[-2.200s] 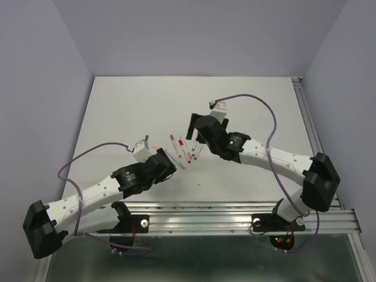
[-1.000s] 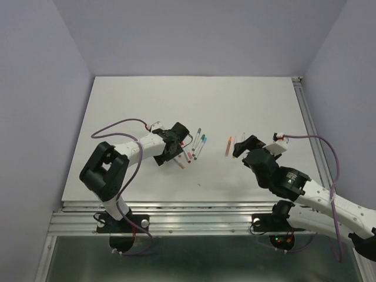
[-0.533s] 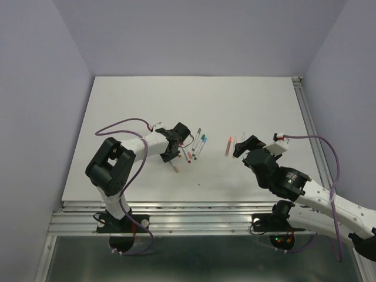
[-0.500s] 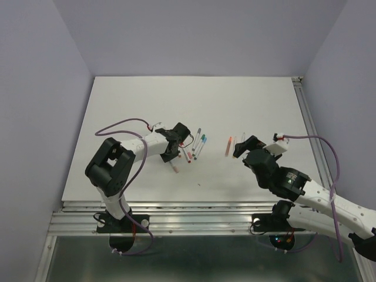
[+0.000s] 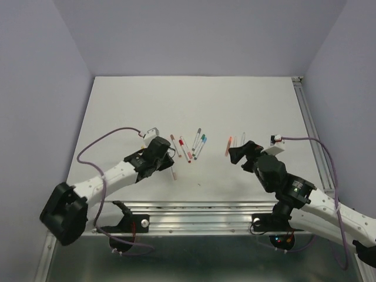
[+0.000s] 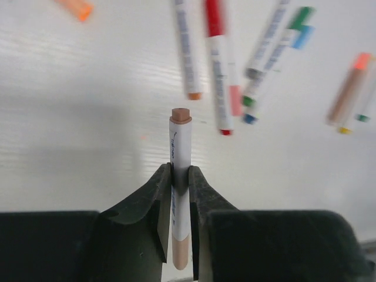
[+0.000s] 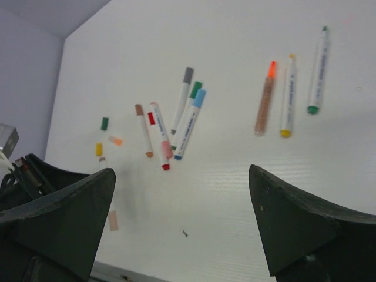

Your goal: Open the pen caps

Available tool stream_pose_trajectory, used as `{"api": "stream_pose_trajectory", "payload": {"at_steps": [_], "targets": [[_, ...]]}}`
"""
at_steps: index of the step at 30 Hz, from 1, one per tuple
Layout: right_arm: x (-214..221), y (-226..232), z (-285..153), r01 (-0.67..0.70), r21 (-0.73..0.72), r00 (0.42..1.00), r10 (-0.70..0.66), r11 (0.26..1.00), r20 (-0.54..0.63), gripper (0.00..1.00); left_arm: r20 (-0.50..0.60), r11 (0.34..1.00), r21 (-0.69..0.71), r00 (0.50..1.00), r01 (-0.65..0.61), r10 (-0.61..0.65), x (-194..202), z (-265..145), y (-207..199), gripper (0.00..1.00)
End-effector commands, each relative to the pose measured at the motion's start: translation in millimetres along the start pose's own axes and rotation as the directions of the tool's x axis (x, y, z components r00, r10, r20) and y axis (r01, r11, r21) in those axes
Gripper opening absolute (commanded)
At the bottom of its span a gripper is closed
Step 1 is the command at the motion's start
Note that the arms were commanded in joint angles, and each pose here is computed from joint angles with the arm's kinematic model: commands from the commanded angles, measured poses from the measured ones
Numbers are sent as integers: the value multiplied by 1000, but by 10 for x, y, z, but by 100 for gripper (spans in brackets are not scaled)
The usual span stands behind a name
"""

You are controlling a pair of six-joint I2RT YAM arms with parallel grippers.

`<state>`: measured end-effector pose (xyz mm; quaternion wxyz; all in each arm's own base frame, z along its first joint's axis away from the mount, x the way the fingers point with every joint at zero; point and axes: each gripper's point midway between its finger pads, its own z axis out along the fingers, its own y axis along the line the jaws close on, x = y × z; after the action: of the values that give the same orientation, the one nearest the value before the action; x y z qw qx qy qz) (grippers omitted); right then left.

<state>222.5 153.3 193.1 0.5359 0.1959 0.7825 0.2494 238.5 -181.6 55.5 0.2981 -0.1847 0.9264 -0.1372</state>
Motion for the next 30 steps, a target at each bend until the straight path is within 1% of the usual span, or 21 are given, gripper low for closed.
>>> {"api": "stream_pose_trajectory", "payload": {"at_steps": [1,2,5,6,7,10,14,17,19,20,23,24,26,27,30], "targets": [[52,713,-182,1,-363,997,-28,932,-69,100,201,837,513,974,-192,100,-316,-763,-835,0],[74,902,-257,-12,-450,995,-34,893,-94,100,262,727,633,957,-268,125,-342,-1104,-1022,0],[68,1146,-342,-32,-539,992,-38,842,-118,100,312,624,711,941,-325,135,-319,-1410,-1124,0],[81,1230,-375,-39,-570,991,-44,821,-130,100,326,598,726,936,-339,135,-323,-1500,-1154,0],[40,1337,-360,-40,-588,992,-38,808,-120,100,329,588,733,934,-344,136,-324,-1540,-1182,0],[-2,1485,-312,-35,-603,993,-38,797,-108,100,322,572,740,933,-353,160,-253,-1547,-1284,0],[18,1622,-113,-27,-557,992,-46,830,-116,100,315,562,740,929,-368,194,-110,-1497,-1477,0],[34,1614,13,-51,-503,992,-15,863,-128,100,317,556,731,919,-395,236,-4,-1469,-1617,0],[88,1628,78,-53,-490,991,-16,870,-136,97,323,547,730,913,-409,251,26,-1489,-1705,0],[100,1624,101,-59,-481,990,-11,875,-141,95,315,553,724,911,-412,266,68,-1445,-1721,0],[179,1558,171,-65,-441,987,-7,895,-160,90,316,557,720,911,-413,266,78,-1445,-1783,0],[200,1500,203,-60,-413,987,-7,909,-160,87,317,556,722,911,-412,264,81,-1458,-1801,0],[227,1436,240,-60,-386,987,-2,921,-159,86,327,571,710,911,-412,251,47,-1455,-1813,0],[235,1391,261,-57,-367,988,-1,929,-155,81,330,574,708,911,-412,247,46,-1458,-1820,0],[265,1385,271,-59,-362,986,-2,930,-165,73,332,581,704,913,-408,238,29,-1455,-1837,0]]}}
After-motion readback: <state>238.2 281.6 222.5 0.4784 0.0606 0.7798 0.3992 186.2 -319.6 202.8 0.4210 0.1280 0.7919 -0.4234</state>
